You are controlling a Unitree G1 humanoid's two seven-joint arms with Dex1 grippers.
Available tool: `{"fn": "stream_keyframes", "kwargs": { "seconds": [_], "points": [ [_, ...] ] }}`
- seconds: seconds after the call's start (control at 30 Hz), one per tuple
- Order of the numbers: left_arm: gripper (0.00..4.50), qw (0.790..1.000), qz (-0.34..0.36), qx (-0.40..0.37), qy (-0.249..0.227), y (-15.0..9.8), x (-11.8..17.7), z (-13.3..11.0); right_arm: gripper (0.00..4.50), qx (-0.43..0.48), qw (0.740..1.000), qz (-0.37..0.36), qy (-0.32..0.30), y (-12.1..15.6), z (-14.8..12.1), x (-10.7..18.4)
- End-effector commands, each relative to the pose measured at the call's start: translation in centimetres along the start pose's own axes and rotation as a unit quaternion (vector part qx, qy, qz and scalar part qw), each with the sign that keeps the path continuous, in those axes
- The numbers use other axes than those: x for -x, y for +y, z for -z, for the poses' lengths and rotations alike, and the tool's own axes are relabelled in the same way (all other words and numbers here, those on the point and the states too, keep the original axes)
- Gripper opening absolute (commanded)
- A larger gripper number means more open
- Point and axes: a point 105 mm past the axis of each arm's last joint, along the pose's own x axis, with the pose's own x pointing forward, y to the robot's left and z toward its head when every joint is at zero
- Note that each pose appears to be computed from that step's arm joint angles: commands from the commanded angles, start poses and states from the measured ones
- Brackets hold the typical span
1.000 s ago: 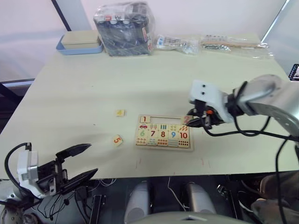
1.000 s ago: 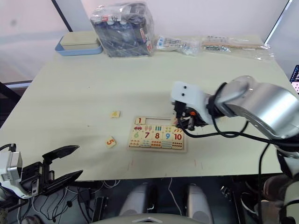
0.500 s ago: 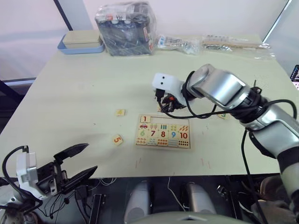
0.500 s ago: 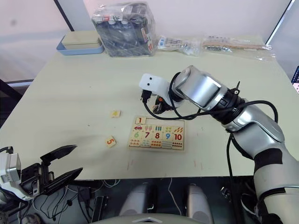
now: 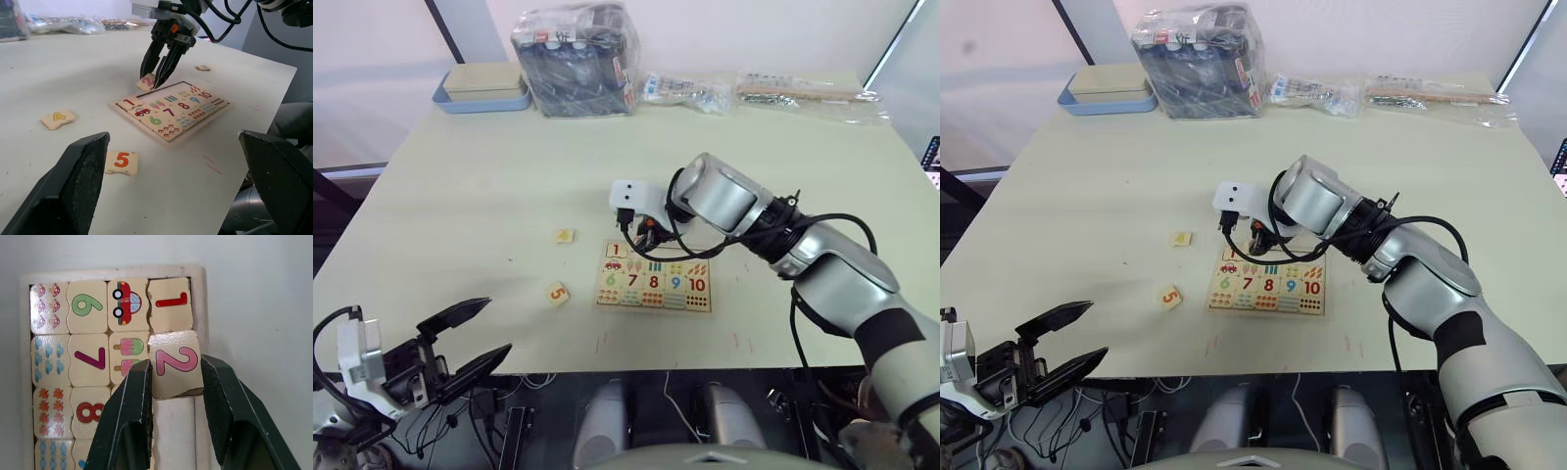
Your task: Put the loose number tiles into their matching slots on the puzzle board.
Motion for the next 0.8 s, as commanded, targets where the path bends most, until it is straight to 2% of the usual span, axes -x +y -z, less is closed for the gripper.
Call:
{"fn": "stream_keyframes", "kwargs": {
  "seconds": [0.03, 0.8],
  "points": [
    [4.5, 1.0, -0.009, -0.016, -0.009, 0.0, 0.3, -0.8, 0.88, 0.02, 1.0, 0.013, -0.006, -0.5, -1.0, 0.7],
    [4.5, 1.0, -0.017, -0.011, -0.007, -0.3, 0.8, -0.4, 0.88, 0.012, 1.0, 0.006, 0.009, -0.6, -0.4, -0.7]
  ]
}}
